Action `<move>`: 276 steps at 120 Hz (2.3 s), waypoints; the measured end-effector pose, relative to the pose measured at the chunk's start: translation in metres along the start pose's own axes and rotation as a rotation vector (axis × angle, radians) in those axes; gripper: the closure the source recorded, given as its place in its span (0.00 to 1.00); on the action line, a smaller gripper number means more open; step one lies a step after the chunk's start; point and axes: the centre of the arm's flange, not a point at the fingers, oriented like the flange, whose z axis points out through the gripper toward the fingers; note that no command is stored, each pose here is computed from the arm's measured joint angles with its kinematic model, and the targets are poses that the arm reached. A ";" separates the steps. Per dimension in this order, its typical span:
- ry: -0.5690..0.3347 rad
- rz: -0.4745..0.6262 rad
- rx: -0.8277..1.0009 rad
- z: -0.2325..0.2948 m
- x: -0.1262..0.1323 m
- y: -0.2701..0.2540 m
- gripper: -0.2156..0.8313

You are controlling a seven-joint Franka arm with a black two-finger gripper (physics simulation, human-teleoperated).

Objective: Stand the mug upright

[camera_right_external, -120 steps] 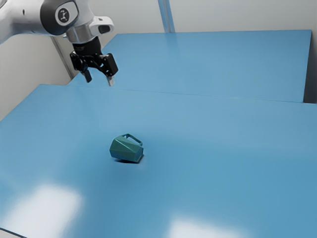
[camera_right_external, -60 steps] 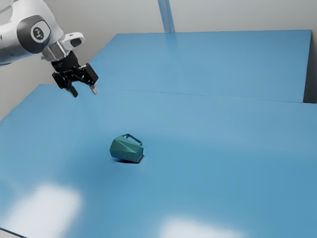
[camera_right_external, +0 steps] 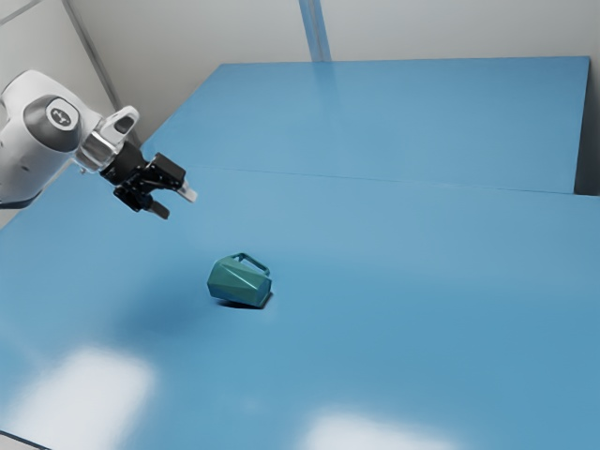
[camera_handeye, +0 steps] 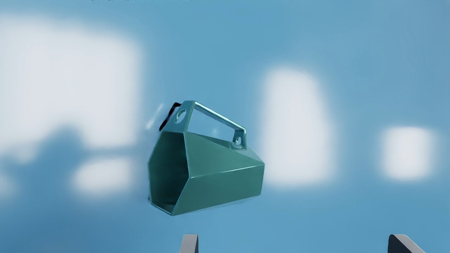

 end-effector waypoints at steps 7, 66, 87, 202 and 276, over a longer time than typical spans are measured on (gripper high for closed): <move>0.017 -0.005 -0.031 0.007 -0.004 -0.010 0.22; 0.102 -0.052 -0.211 0.080 -0.039 -0.083 0.22; 0.106 -0.045 -0.220 0.089 -0.040 -0.096 0.22; 0.048 0.007 -0.254 0.138 -0.038 -0.096 0.22; 0.045 0.046 -0.342 0.175 -0.037 -0.076 0.23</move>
